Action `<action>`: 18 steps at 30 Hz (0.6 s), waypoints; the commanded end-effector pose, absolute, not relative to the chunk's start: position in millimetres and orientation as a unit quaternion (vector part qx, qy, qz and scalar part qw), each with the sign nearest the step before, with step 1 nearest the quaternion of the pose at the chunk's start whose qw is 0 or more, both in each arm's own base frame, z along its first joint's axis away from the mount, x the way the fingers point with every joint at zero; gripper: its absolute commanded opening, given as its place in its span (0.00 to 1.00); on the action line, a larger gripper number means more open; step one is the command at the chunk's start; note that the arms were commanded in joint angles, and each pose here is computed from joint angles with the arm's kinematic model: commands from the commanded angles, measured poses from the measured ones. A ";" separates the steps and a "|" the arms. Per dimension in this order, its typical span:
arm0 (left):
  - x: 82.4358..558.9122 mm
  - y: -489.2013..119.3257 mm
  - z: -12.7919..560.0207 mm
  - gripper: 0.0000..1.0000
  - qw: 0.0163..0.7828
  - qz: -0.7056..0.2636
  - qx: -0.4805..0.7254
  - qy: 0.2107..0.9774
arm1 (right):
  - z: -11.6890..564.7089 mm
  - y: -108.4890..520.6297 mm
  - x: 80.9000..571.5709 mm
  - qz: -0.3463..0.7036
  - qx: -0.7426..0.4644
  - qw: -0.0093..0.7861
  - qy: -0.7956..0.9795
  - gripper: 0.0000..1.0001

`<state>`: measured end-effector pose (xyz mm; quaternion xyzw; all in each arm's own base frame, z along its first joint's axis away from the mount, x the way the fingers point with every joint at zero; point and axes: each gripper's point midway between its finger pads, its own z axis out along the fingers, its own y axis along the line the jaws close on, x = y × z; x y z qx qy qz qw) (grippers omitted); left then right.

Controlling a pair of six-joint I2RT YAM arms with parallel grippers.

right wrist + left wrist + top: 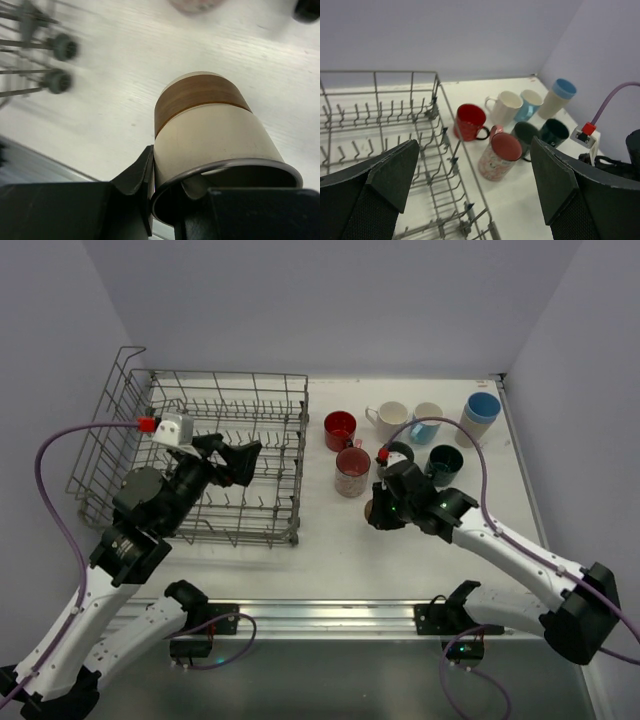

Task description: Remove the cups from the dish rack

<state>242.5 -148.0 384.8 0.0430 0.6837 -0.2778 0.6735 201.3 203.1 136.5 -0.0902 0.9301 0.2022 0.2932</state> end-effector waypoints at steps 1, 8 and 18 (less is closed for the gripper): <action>246.9 -118.5 330.9 1.00 0.656 -0.169 0.053 0.733 | 112.3 171.0 210.4 0.075 -0.091 0.260 0.958 0.00; 243.5 -105.2 314.3 1.00 0.667 -0.141 0.052 0.730 | 72.1 186.8 227.4 0.054 -0.111 0.231 0.965 0.00; 245.3 -107.5 306.6 1.00 0.660 -0.139 0.059 0.736 | 52.1 197.1 233.7 0.043 -0.147 0.203 0.967 0.38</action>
